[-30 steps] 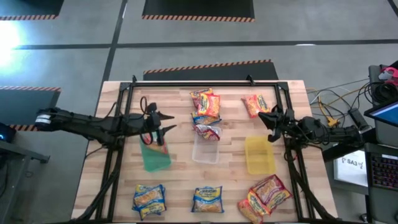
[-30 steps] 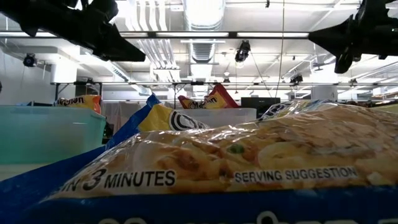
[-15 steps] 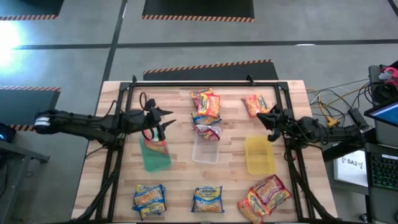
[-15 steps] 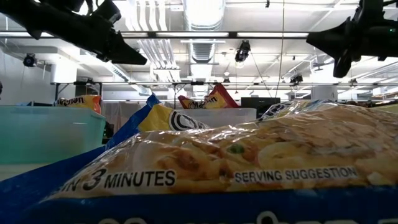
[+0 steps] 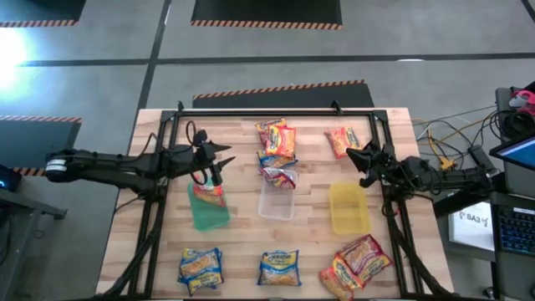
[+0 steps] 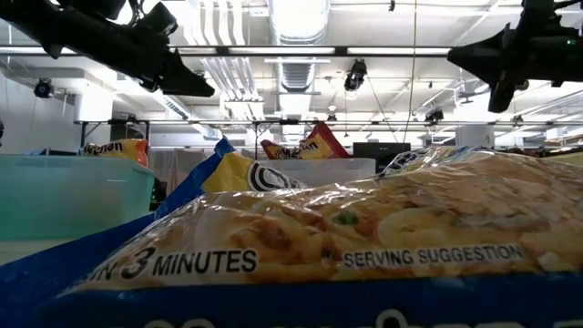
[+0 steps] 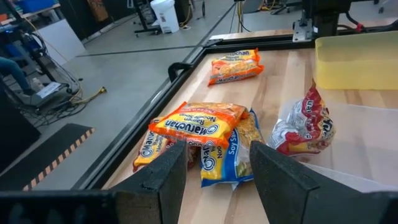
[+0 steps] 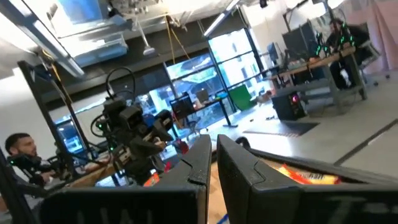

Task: Sort Maruchan noodles
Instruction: Put the orange noodle pack into the green bin

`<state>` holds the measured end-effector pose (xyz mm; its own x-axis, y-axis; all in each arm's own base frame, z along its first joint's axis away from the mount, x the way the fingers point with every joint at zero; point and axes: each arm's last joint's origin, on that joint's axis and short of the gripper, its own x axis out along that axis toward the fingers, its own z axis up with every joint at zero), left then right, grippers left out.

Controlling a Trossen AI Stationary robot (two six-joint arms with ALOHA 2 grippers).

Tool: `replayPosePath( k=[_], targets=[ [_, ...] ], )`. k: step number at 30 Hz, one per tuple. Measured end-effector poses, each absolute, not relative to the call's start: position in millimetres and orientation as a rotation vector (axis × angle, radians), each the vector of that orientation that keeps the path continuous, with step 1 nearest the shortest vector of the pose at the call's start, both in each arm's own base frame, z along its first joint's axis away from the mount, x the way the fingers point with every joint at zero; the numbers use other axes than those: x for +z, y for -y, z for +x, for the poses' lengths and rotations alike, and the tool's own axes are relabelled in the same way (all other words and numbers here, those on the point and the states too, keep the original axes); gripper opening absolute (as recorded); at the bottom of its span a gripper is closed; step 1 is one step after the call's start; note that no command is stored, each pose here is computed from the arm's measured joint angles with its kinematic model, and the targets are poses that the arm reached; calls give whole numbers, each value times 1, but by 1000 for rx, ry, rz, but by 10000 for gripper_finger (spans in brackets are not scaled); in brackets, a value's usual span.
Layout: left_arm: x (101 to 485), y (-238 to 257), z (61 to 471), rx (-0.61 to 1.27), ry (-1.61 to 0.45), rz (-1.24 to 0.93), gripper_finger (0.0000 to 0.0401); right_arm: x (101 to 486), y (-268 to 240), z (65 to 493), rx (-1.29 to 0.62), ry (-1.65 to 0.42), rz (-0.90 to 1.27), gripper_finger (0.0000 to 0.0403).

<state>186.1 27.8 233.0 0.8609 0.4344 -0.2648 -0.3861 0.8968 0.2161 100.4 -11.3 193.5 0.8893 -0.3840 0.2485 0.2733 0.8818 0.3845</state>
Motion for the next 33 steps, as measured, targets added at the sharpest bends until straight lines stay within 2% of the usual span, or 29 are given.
replayPosePath(
  k=[4,12,17,22,26,30,33],
  targets=[
    [233,-28,186,433,-314,158,158,194,13,101,-422,351,395,18],
    [233,-28,186,435,-314,158,158,209,13,102,-402,483,367,18],
    [233,-28,186,439,-314,158,158,216,14,116,-437,401,350,18],
    [233,-30,185,486,-323,163,158,224,19,138,-674,264,205,18],
    [232,-30,185,495,-334,165,158,231,23,153,-795,202,236,18],
    [231,-30,184,494,-343,167,158,234,31,165,-867,13,283,22],
    [230,-30,184,494,-348,168,158,237,38,167,-942,-177,325,41]
  ],
)
